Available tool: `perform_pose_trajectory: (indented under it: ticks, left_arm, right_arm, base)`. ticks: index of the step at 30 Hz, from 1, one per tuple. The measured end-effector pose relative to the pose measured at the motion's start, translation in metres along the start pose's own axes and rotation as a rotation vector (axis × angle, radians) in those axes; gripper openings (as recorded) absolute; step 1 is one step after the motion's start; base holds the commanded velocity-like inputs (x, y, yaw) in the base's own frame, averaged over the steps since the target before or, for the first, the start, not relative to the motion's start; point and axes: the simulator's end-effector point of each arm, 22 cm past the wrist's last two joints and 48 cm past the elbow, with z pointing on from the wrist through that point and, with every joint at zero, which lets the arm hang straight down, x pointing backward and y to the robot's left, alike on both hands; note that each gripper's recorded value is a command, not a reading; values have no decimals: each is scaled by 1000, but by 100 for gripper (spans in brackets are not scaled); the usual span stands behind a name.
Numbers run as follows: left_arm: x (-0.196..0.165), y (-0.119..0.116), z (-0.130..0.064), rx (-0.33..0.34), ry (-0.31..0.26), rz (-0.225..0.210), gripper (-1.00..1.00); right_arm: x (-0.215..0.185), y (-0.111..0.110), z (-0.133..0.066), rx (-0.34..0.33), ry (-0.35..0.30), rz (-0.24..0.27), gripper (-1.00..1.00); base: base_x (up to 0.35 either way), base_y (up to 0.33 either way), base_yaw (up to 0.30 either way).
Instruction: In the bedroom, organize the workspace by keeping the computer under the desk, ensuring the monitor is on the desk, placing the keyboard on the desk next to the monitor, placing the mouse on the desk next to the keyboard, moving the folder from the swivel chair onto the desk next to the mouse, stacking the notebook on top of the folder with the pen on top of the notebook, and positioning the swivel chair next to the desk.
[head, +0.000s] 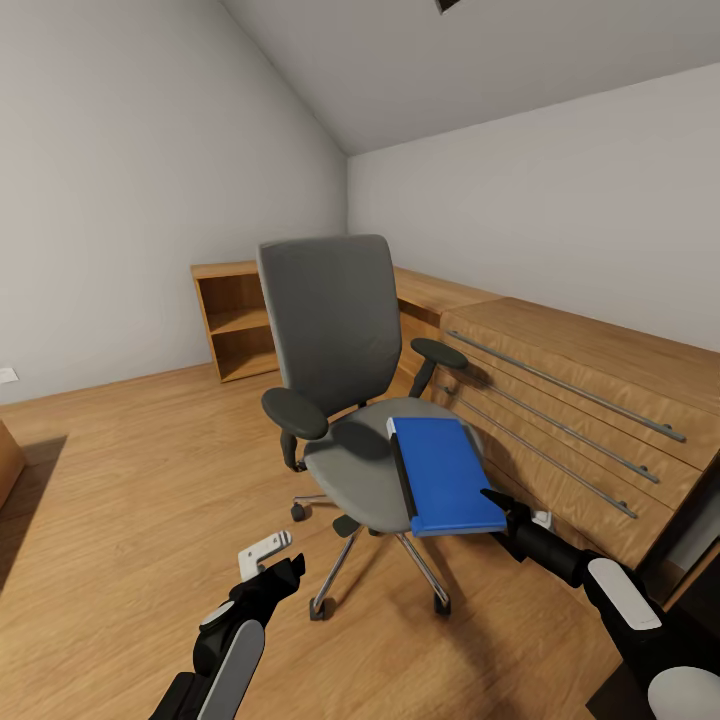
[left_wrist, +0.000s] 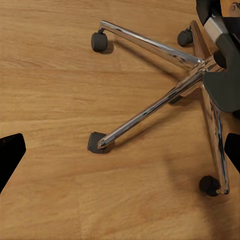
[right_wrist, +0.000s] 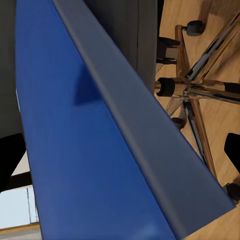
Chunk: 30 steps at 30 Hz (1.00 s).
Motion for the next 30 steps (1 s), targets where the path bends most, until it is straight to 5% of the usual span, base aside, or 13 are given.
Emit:
perform_pose_trajectory:
  ticks: [2, 3, 18, 30]
  left_arm:
    - [0, 0, 0, 0, 0, 0, 100]
    - [0, 0, 0, -1, 0, 0, 100]
    - [0, 0, 0, -1, -1, 0, 100]
    - [-18, -9, -15, 21, -45, 0, 100]
  right_arm:
    - [0, 0, 0, 0, 0, 0, 100]
    - [0, 0, 0, 0, 0, 0, -100]
    - [0, 1, 0, -4, 1, 4, -100]
    - [-3, 29, -8, -42, -10, -24, -100]
  base:
    - [0, 0, 0]
    - [0, 0, 0]
    - [0, 0, 0]
    - [0, 0, 0]
